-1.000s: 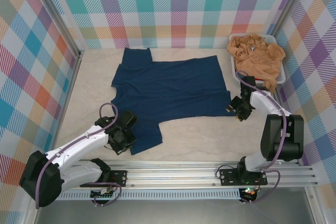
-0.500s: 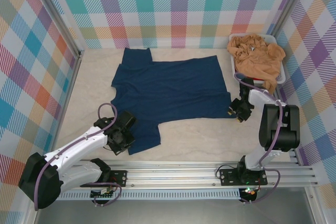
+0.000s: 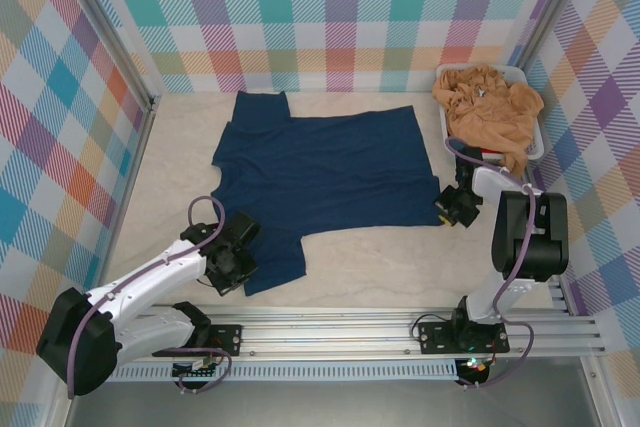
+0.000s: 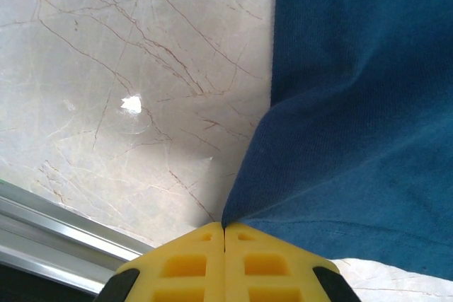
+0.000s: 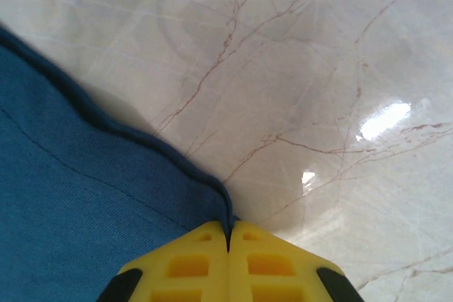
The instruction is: Fold and stack the t-shirts
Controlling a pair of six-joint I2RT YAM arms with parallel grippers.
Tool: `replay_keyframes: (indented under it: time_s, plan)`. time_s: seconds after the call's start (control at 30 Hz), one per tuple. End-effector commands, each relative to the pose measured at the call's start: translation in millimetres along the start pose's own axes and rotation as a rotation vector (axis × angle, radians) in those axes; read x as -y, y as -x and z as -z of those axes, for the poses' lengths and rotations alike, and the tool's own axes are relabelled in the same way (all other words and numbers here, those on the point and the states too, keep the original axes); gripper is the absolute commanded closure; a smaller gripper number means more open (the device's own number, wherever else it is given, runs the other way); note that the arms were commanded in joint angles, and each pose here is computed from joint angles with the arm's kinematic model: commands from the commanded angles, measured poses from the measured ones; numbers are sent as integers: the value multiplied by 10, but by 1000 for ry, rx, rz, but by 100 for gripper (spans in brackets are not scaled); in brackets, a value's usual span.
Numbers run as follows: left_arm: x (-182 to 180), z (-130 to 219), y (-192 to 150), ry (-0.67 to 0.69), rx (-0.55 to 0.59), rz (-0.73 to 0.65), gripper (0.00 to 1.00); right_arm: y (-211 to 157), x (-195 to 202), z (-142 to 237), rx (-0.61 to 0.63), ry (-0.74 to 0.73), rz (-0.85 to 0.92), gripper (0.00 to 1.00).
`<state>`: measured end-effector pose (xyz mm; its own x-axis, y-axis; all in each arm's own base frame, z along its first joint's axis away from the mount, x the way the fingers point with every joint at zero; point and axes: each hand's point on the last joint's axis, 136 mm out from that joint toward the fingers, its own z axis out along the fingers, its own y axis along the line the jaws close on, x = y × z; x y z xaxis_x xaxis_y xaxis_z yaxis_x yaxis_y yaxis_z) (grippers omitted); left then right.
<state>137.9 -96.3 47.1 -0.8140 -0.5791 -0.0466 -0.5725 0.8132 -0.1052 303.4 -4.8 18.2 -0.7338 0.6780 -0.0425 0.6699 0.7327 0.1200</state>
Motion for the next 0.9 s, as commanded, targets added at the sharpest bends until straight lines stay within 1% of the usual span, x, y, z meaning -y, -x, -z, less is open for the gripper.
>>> replay_keyframes:
  time_s: [0.0,0.13,0.27,0.37,0.47,0.53,0.6,0.67,0.87]
  plan:
    - [-14,127,23,1,23,-45,100,-8,41,133,35,7,2,100]
    - [20,283,61,-39,52,-66,100,-119,92,348,58,8,5,100]
    - [4,397,28,-67,51,-104,100,-327,170,453,39,0,8,100]
    - [-129,506,29,-31,71,-118,100,-507,276,481,10,-14,0,100]
    - [-330,574,43,10,102,-84,100,-663,412,499,-15,-49,-6,100]
    - [-384,544,1,-8,94,-55,100,-747,485,516,-22,-60,-10,100]
    - [-377,466,-100,-58,52,-18,100,-817,535,539,-27,-67,-15,100]
    - [-388,415,-176,-80,28,6,100,-882,562,546,-34,-71,-16,100]
    - [-417,440,-192,-94,44,5,100,-965,606,571,-29,-77,-3,100]
